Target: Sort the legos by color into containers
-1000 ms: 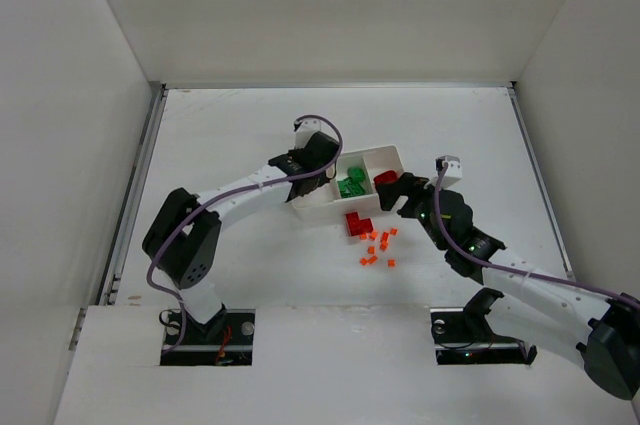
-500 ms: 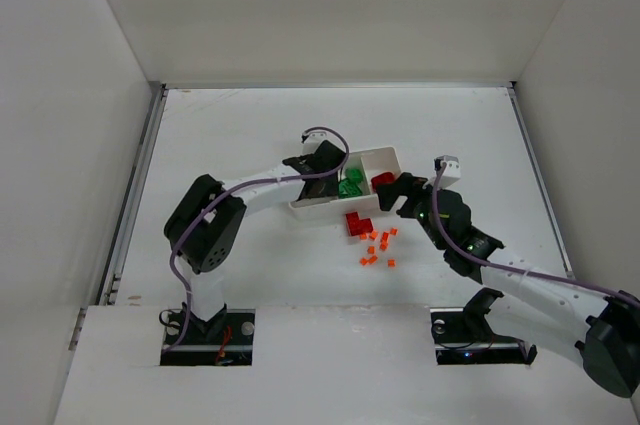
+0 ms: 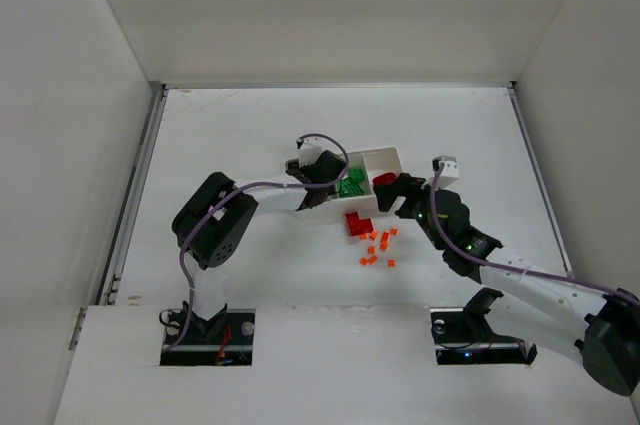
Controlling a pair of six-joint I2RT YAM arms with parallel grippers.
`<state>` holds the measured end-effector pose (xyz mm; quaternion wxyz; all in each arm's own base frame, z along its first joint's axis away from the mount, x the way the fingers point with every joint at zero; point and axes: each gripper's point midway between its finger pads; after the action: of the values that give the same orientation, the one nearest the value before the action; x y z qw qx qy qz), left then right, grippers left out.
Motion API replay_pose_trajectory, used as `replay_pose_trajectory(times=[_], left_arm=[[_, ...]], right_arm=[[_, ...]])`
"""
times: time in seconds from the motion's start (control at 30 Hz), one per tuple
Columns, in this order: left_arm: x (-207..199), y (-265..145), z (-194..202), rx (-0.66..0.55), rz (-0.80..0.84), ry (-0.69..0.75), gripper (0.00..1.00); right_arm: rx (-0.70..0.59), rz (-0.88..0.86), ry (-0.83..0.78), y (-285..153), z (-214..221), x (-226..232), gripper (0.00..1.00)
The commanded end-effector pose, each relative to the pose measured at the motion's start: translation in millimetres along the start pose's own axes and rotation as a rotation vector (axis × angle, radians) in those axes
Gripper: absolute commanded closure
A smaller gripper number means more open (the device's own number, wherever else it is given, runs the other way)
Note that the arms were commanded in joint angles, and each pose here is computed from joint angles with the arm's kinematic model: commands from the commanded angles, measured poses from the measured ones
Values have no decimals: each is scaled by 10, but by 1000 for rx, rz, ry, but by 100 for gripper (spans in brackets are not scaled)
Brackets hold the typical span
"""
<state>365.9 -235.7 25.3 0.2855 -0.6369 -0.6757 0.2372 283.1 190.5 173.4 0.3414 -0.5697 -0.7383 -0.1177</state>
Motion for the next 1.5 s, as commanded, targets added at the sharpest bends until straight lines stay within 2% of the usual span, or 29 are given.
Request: replay_pose_trajectory(times=[0.0,0.17,0.3,0.7,0.97,1.07,1.17,1.23,1.47], left_arm=[[24,76,-54,-66,-30,-44,50],[26,81,-60,-82,-25,-47,75],[16,-7,-151,-99,-7,-45,87],[-31,-568,-563,-149,79,-34,94],[29,-659,-586,-129,104,-47,96],[50,-637,-575,-116,93,-30,89],[24,-558,-537,-68,87,-17,70],[12,-515,-544,-69,81,-29,62],[-4,-327,-564,-120,66,-94,46]], right_arm=[[-48,-69,21,13,-159,224,10],[-47,-70,21,13,-157,226,10],[-43,-66,19,24,-143,218,10],[-40,-61,17,39,-129,204,10],[-39,-60,16,44,-124,201,10],[-37,-58,17,51,-115,196,10],[-33,-56,13,73,-96,197,10],[-28,-51,11,89,-77,186,10],[-28,-88,1,89,-50,214,9]])
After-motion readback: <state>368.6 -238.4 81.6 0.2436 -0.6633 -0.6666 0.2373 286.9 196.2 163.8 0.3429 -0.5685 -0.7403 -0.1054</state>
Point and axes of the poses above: each gripper's point midway between its finger pads, its own y axis out along the fingers, its own x axis along the line the jaws close on, z = x × y, and after that the axes turned 10 degrees about y, right-handed
